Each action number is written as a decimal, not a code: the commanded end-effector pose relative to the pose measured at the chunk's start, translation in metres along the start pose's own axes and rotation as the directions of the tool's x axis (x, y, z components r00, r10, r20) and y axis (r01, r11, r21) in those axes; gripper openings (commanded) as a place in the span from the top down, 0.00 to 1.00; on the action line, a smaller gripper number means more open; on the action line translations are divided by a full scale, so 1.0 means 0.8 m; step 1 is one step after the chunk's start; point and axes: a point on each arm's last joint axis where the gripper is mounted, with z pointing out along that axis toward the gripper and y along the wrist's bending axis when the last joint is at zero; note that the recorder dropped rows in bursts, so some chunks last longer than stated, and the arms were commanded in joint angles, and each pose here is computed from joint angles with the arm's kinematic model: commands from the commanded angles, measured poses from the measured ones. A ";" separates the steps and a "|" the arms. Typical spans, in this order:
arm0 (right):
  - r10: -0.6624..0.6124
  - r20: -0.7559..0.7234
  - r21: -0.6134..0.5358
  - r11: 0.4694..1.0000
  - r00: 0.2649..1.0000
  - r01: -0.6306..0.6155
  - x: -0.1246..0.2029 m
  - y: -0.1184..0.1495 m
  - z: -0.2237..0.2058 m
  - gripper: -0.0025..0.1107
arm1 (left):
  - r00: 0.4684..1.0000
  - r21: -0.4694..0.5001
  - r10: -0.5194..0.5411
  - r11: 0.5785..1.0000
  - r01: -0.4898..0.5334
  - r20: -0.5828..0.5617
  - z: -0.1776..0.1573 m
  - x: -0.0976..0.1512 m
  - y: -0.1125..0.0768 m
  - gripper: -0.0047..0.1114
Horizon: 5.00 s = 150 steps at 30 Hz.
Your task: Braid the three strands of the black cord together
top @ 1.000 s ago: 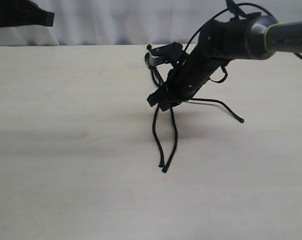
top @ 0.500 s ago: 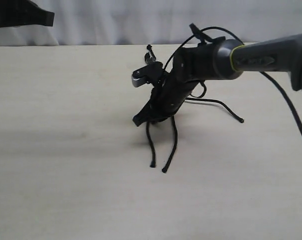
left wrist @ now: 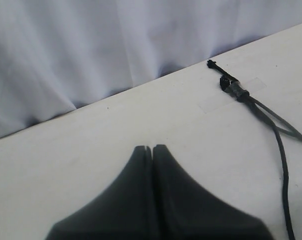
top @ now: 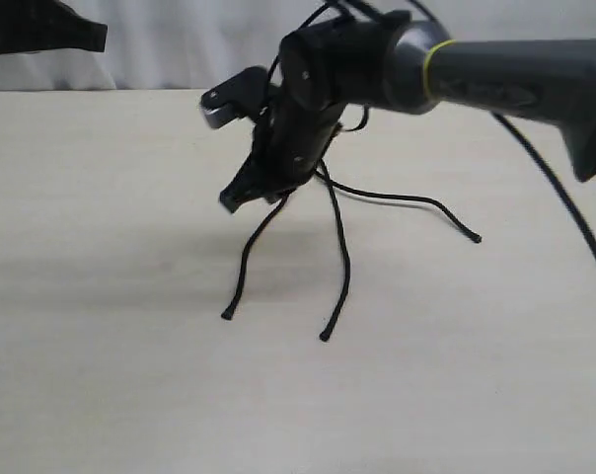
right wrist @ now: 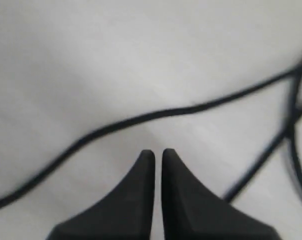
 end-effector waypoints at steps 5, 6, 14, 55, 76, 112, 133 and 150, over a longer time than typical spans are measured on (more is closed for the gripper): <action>0.263 -0.069 0.123 0.960 0.962 -0.253 0.054 -0.132 0.002 0.94 | 1.000 0.005 -0.015 1.000 0.015 0.008 -0.002 0.000 -0.001 0.96; 0.303 -0.066 0.134 0.947 0.951 -0.292 0.064 -0.147 0.004 0.94 | 1.000 0.006 -0.017 1.000 0.017 0.007 -0.002 0.000 -0.001 0.96; 0.471 -0.093 0.195 0.872 0.877 -0.448 0.112 -0.190 0.018 0.93 | 0.999 0.047 -0.027 0.998 0.028 -0.024 -0.002 0.002 -0.017 0.96; 0.624 0.169 0.300 0.705 0.763 -0.643 0.171 -0.259 -0.067 0.94 | 0.749 0.545 0.538 0.788 -0.285 -0.387 0.190 0.151 -0.341 0.52; 0.635 0.192 0.274 0.697 0.748 -0.662 0.167 -0.258 -0.067 0.94 | 0.749 0.306 0.333 0.935 -0.181 -0.573 0.164 0.061 -0.138 0.96; 0.638 0.199 0.267 0.695 0.744 -0.668 0.167 -0.258 -0.067 0.94 | 0.702 0.325 0.294 0.941 -0.093 -0.649 0.224 0.195 -0.162 0.54; 0.638 0.199 0.267 0.695 0.744 -0.668 0.167 -0.258 -0.067 0.94 | 0.683 0.436 0.464 0.870 -0.230 -0.564 0.208 0.162 -0.234 0.56; 0.638 0.199 0.267 0.695 0.744 -0.668 0.167 -0.258 -0.067 0.94 | 0.815 0.357 0.356 0.913 -0.199 -0.456 0.182 0.089 -0.186 0.96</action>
